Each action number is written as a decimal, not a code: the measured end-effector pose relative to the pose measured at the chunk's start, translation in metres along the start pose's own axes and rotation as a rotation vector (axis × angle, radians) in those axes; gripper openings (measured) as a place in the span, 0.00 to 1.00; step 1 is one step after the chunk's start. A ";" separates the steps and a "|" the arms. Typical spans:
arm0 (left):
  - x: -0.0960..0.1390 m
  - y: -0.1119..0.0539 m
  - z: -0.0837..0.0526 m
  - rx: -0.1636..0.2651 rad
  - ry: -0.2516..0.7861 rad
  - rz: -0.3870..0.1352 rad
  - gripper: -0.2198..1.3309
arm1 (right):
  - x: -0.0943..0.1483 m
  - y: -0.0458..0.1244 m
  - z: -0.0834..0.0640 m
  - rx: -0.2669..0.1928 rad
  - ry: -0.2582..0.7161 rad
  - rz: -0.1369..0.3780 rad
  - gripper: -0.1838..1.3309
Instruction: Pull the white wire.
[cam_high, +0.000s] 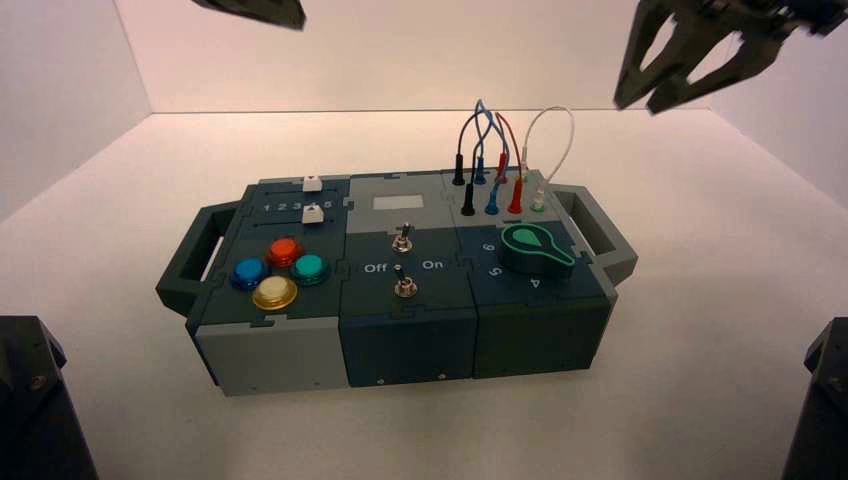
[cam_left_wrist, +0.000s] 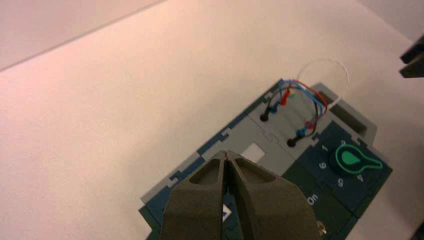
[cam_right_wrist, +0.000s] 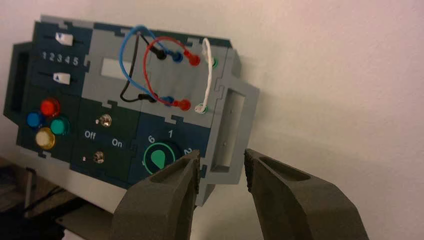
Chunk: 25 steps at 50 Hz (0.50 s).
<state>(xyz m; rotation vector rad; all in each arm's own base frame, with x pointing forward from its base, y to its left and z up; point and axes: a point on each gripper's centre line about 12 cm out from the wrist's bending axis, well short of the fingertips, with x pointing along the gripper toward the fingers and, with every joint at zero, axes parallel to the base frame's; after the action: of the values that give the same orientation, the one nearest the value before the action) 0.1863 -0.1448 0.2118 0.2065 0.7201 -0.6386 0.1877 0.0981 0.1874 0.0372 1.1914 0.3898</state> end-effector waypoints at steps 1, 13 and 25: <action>0.002 -0.001 -0.001 0.002 0.014 -0.005 0.04 | 0.002 0.002 0.001 0.000 0.009 0.004 0.76; 0.010 -0.006 0.000 0.014 0.048 -0.018 0.04 | 0.037 0.020 0.016 -0.009 0.111 0.034 0.83; 0.010 -0.006 0.002 0.014 0.044 -0.019 0.04 | 0.075 0.014 0.021 0.023 0.200 0.004 0.83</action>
<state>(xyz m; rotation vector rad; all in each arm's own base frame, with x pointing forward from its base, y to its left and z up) 0.1896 -0.1551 0.2069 0.2278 0.7605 -0.6590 0.2260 0.1387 0.1314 0.0215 1.3932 0.3901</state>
